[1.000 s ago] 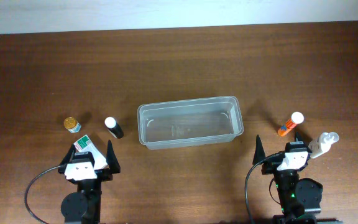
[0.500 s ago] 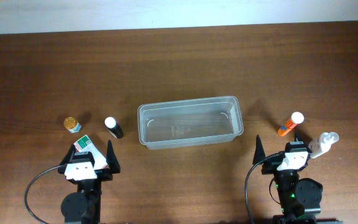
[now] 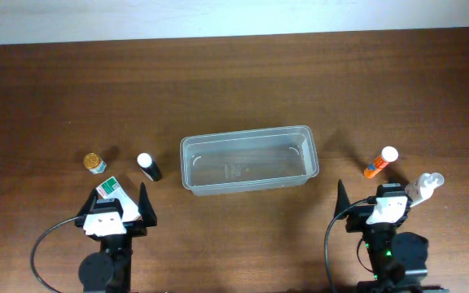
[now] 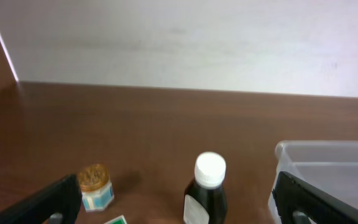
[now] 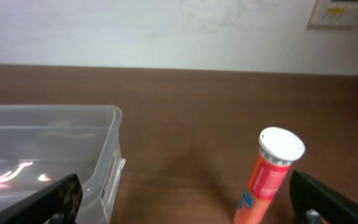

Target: Pack container

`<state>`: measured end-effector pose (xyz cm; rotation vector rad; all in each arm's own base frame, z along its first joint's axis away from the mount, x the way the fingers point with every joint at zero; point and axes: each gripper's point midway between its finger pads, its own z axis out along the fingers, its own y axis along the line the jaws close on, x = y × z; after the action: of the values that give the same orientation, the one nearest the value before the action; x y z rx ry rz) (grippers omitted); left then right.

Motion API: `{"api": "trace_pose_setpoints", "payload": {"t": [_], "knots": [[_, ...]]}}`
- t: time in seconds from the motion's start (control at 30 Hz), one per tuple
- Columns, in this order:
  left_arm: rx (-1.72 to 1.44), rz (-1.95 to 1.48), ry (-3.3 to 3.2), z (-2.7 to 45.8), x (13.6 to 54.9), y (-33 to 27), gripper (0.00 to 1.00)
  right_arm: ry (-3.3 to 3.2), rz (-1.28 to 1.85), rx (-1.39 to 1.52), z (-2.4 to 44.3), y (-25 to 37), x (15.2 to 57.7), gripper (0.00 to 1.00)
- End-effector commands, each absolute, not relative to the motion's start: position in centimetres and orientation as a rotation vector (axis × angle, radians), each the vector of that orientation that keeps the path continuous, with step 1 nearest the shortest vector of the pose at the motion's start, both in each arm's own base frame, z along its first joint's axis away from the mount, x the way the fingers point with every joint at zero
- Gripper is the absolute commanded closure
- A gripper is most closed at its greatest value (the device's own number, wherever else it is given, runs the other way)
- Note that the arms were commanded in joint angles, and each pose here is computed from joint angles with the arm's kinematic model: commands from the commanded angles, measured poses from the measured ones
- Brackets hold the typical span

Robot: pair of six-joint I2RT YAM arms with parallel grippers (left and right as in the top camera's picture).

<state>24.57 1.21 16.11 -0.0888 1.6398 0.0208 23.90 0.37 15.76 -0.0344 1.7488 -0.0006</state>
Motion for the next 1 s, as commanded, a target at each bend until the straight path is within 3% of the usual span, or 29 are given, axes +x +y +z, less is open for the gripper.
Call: {"api": "trace_pose_setpoints", "payload": {"t": [0.0,0.23,0.57,0.97], "knots": [[-0.082,0.029,1.587,20.3,23.9,1.2,0.01,1.749,-0.013,0.02,20.3,-0.3,23.3,0.02],[-0.081,0.035,1.709,23.4,23.9,1.2,0.01,1.915,0.033,0.095,24.3,-0.3,23.8,0.01],[-0.076,0.045,2.059,24.2,27.6,1.1,0.01,2.26,0.034,0.26,27.8,-1.7,29.1,0.02],[-0.008,-0.126,2.519,19.1,29.8,-1.5,0.01,2.657,0.126,0.544,22.4,-5.8,32.0,0.02]]}}
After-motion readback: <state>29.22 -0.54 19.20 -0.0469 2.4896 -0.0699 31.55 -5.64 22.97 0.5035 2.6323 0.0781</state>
